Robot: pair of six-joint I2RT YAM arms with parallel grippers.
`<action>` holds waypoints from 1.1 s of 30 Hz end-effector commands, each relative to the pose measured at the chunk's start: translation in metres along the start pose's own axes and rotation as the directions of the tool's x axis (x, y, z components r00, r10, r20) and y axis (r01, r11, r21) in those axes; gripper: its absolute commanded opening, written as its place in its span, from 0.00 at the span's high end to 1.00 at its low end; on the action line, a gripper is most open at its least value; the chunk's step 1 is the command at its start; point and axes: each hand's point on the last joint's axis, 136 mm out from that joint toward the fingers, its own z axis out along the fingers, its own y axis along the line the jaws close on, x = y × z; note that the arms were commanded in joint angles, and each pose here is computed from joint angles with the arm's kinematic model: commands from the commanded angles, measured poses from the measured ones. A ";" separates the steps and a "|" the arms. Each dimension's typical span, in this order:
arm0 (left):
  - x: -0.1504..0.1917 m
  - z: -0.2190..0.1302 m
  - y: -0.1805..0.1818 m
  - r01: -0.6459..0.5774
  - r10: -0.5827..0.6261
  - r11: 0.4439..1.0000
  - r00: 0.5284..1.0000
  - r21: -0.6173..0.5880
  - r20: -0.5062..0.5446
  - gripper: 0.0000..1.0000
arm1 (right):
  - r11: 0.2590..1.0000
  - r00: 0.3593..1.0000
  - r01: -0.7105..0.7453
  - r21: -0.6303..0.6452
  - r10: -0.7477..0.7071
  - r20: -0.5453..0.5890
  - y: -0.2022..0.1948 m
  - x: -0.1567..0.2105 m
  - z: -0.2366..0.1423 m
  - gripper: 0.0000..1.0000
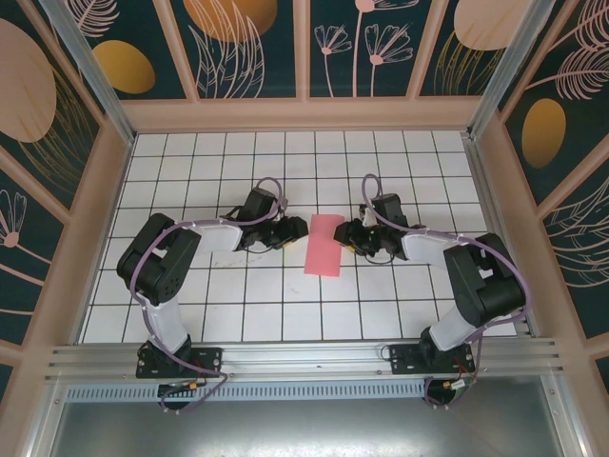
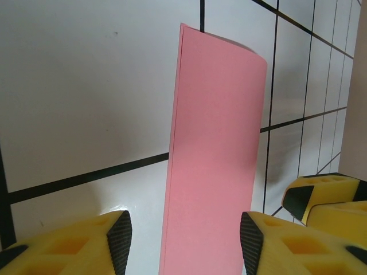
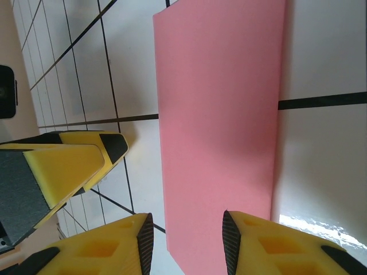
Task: Fold a paper plane with a square sheet of paper (pick it up from the middle)
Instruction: Fold the square sheet of paper in half at the center of the table, then pick up the square sheet of paper from the center of the table.
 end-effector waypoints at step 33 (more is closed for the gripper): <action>0.004 0.017 -0.022 -0.009 0.014 0.998 0.998 0.069 -0.061 0.45 | 0.992 0.995 -0.045 0.122 0.055 -0.083 -0.058 0.032 0.025 0.65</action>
